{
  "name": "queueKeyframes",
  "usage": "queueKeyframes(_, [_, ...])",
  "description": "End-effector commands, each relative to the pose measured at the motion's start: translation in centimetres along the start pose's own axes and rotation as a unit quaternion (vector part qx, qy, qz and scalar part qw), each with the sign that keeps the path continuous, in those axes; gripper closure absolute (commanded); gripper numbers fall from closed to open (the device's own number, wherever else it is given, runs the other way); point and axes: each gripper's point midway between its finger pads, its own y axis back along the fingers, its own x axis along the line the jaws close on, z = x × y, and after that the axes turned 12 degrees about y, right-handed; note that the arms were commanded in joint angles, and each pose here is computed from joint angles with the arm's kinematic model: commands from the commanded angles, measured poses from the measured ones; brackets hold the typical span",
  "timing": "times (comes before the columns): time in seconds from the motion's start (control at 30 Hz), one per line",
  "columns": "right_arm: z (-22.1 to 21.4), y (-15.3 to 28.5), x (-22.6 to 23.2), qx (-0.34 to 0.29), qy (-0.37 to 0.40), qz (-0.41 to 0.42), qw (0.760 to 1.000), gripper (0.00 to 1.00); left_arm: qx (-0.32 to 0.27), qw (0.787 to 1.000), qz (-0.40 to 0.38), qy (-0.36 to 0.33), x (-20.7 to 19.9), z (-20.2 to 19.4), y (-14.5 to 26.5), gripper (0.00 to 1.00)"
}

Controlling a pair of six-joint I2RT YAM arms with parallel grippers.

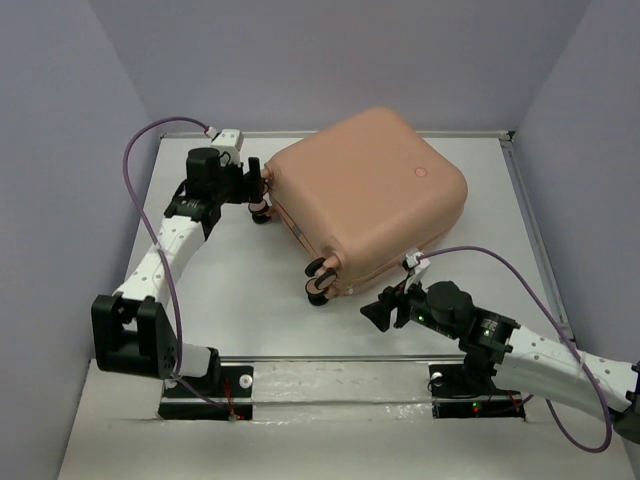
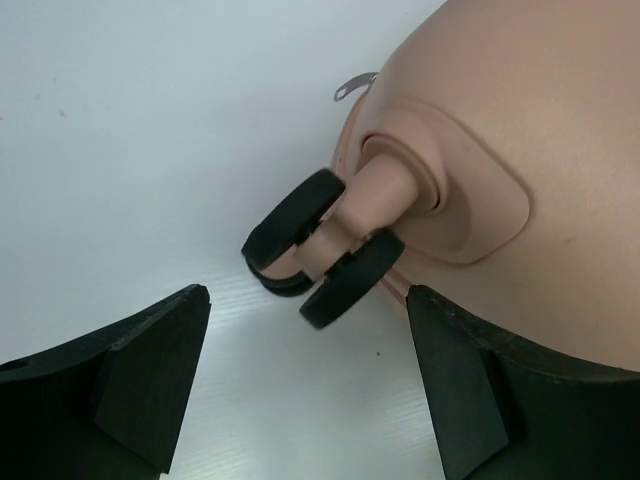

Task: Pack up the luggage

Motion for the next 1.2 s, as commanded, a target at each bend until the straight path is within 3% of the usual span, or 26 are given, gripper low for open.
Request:
queueKeyframes(0.0, [0.7,0.1,-0.5,-0.018,-0.004,-0.011,1.000,0.28,-0.008,0.996,-0.077,-0.051,-2.8,2.9,-2.0,0.07])
queueKeyframes(0.27, [0.6,0.1,-0.7,-0.019,-0.005,-0.015,1.000,0.27,0.029,0.993,-0.083,-0.076,-2.7,2.7,-5.4,0.07])
queueKeyframes(0.47, [0.5,-0.1,-1.7,-0.018,-0.010,-0.038,0.999,0.27,0.031,0.993,-0.085,-0.078,-2.6,2.6,-6.5,0.16])
queueKeyframes(0.57, [0.9,-0.2,-2.4,-0.023,-0.017,-0.055,0.998,0.28,0.031,0.992,-0.098,-0.076,-2.9,2.2,-6.5,0.38])
queueKeyframes(0.63, [1.3,-0.2,-3.3,-0.029,-0.022,-0.074,0.997,0.28,0.031,0.991,-0.102,-0.074,-3.0,2.0,-6.5,0.43])
queueKeyframes(0.67, [1.5,-0.2,-3.3,-0.031,-0.023,-0.077,0.996,0.28,0.032,0.991,-0.107,-0.073,-3.2,1.9,-6.5,0.57])
queueKeyframes(0.73, [1.9,-0.3,-4.5,-0.037,-0.031,-0.100,0.994,0.28,0.028,0.992,-0.106,-0.064,-3.2,2.1,-6.6,0.71])
queueKeyframes(0.77, [1.9,-0.3,-4.9,-0.037,-0.035,-0.108,0.993,0.29,0.030,0.992,-0.103,-0.060,-3.1,1.9,-6.7,0.85])
queueKeyframes(0.8, [1.8,-0.6,-5.2,-0.032,-0.040,-0.114,0.992,0.29,0.031,0.993,-0.100,-0.049,-3.1,1.8,-6.8,0.93])
queueKeyframes(0.9, [2.5,-0.7,-7.8,-0.035,-0.057,-0.153,0.986,0.30,0.027,0.996,-0.078,-0.028,-2.7,1.6,-6.7,0.94])
queueKeyframes(1.03, [3.8,-0.4,-12.0,-0.046,-0.087,-0.204,0.974,0.51,0.039,0.998,-0.044,0.038,-2.3,-0.5,-4.6,0.94])
queueKeyframes(1.17, [5.1,-1.0,-14.7,-0.061,-0.111,-0.209,0.970,0.85,0.054,0.997,-0.028,0.051,-3.3,-3.4,-1.4,0.94])
